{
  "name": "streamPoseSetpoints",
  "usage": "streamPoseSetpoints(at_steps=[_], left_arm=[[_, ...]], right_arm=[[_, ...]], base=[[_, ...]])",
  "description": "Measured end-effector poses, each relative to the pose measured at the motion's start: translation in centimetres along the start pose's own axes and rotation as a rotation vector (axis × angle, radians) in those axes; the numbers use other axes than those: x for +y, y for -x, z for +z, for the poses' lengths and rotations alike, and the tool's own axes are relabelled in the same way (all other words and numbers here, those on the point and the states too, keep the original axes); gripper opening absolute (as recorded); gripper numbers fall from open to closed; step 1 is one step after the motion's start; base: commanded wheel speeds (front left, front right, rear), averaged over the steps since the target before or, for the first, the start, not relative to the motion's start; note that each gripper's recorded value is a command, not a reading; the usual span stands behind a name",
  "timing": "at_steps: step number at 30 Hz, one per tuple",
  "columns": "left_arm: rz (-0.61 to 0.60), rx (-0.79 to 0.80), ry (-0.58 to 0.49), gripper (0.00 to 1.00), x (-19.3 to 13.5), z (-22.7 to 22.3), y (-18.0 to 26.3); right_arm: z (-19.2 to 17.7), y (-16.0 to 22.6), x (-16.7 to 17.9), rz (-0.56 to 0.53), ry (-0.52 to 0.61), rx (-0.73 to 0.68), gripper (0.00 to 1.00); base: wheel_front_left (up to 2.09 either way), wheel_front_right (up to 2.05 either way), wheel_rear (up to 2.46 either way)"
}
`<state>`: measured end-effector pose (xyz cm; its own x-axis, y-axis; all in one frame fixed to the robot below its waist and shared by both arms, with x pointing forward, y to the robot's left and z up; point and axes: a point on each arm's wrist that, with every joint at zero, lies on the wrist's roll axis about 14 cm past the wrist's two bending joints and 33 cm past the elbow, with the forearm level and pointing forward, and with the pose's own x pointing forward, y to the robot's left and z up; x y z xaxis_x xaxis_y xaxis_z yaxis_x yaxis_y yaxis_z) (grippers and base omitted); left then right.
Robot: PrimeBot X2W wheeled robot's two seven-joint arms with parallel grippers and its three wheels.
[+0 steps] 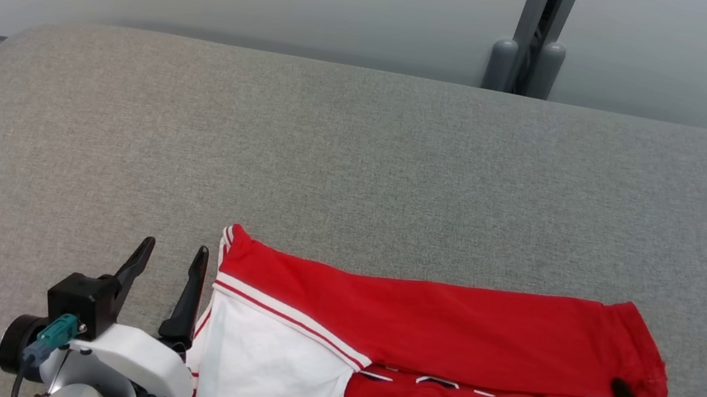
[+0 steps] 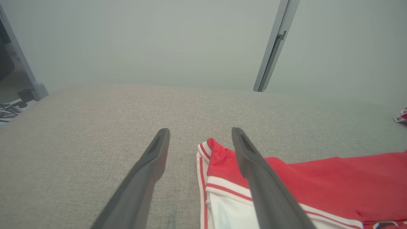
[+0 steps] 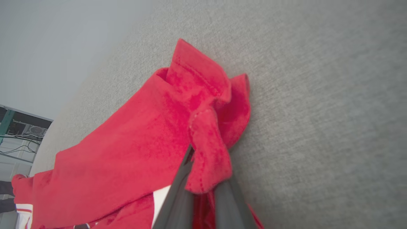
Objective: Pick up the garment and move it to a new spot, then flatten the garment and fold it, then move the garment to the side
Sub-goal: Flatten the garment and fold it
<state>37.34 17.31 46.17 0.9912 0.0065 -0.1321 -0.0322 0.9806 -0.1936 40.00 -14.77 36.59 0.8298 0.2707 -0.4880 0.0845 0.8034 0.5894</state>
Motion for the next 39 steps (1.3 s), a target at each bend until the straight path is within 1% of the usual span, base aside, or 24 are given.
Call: streamPoseSetpoints(at_steps=[3, 6, 16, 19, 21, 25, 27, 28, 32, 39], left_arm=[[-0.001, 0.000, 0.001, 1.00, 0.0, 0.0, 0.0], [-0.001, 0.002, 0.002, 1.00, -0.1, -0.1, -0.1], [0.000, 0.010, 0.000, 1.00, 0.0, -0.4, -0.3], [-0.006, 0.011, -0.001, 1.00, -0.2, -0.4, -0.5], [-0.009, 0.011, -0.002, 1.00, -0.3, -0.4, -0.5], [-0.021, 0.005, 0.000, 1.00, -0.8, -0.2, -0.5], [-0.027, -0.001, -0.001, 1.00, -1.0, 0.0, -0.5], [-0.032, -0.009, -0.001, 1.00, -1.2, 0.2, -0.4], [-0.037, -0.019, 0.009, 1.00, -1.4, 0.5, 0.1], [-0.045, -0.046, 0.024, 1.00, -1.7, 1.3, 0.8]], right_arm=[[0.9, 0.1, -0.7, -0.015, 0.012, -0.022, 0.00], [2.6, 0.2, -1.7, -0.040, 0.036, -0.051, 0.00], [9.1, 1.8, -6.9, -0.168, 0.127, -0.153, 0.00], [10.3, 2.2, -7.4, -0.181, 0.140, -0.173, 0.00], [10.4, 2.2, -7.2, -0.176, 0.143, -0.176, 0.00], [10.3, 2.1, -5.2, -0.113, 0.151, -0.179, 0.00], [10.3, 2.1, -3.7, -0.067, 0.138, -0.186, 0.00], [9.9, 2.2, -1.8, -0.009, 0.117, -0.185, 0.00], [8.7, 2.7, 2.0, 0.108, 0.094, -0.172, 0.00], [5.3, 3.9, 9.6, 0.322, 0.033, -0.112, 0.00]], base=[[0.00, 0.00, 0.00], [0.00, 0.00, 0.00], [0.00, 0.00, 0.00], [0.00, 0.00, 0.00], [0.00, 0.00, 0.00], [0.00, 0.00, 0.00], [0.00, 0.00, 0.00], [0.00, 0.00, 0.00], [0.00, 0.00, 0.00], [0.00, 0.00, 0.00]])
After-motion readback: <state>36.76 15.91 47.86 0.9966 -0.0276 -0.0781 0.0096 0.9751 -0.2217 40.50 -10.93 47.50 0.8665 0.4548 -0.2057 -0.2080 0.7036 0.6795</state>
